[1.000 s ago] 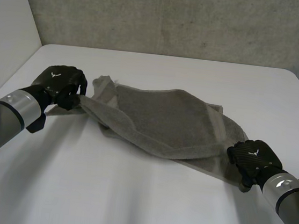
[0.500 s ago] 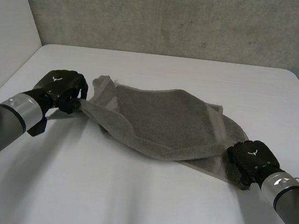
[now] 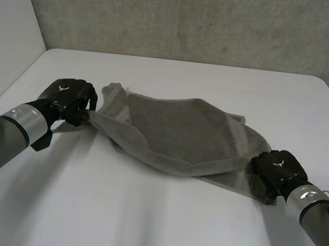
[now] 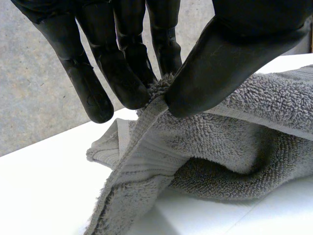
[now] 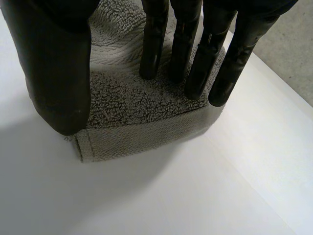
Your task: Fold the towel.
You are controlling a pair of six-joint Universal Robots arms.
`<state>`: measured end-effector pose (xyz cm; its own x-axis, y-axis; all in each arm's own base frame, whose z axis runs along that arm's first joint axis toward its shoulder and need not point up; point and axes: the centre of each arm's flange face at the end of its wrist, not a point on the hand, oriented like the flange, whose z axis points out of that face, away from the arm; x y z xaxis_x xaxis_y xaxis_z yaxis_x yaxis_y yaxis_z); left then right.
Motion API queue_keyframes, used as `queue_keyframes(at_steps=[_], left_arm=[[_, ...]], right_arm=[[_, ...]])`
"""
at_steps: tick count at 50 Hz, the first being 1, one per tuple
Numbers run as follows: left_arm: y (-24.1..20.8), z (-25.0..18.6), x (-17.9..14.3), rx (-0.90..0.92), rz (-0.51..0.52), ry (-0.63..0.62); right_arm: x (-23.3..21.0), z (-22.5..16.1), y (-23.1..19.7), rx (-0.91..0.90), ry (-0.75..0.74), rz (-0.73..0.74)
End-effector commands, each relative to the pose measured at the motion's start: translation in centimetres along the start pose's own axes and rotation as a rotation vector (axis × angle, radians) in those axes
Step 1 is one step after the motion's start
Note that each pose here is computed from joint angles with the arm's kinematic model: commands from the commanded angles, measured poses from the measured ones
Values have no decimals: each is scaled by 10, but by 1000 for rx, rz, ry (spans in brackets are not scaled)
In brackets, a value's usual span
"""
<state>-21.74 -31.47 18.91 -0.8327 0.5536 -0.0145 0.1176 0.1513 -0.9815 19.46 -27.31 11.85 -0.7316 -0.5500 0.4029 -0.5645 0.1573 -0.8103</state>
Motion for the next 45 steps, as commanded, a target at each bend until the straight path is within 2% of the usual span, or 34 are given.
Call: queue_keyframes(at_steps=[1,40,45], left_arm=[[0,0,0,0,0,0],[3,1,0,-7,-3,2],[2,1,0,-4,-3,3]], right_arm=[[1,3,1,3,4,-1],[1,13,3,6,-4,-1],[8,15,-9,42,18,-4]])
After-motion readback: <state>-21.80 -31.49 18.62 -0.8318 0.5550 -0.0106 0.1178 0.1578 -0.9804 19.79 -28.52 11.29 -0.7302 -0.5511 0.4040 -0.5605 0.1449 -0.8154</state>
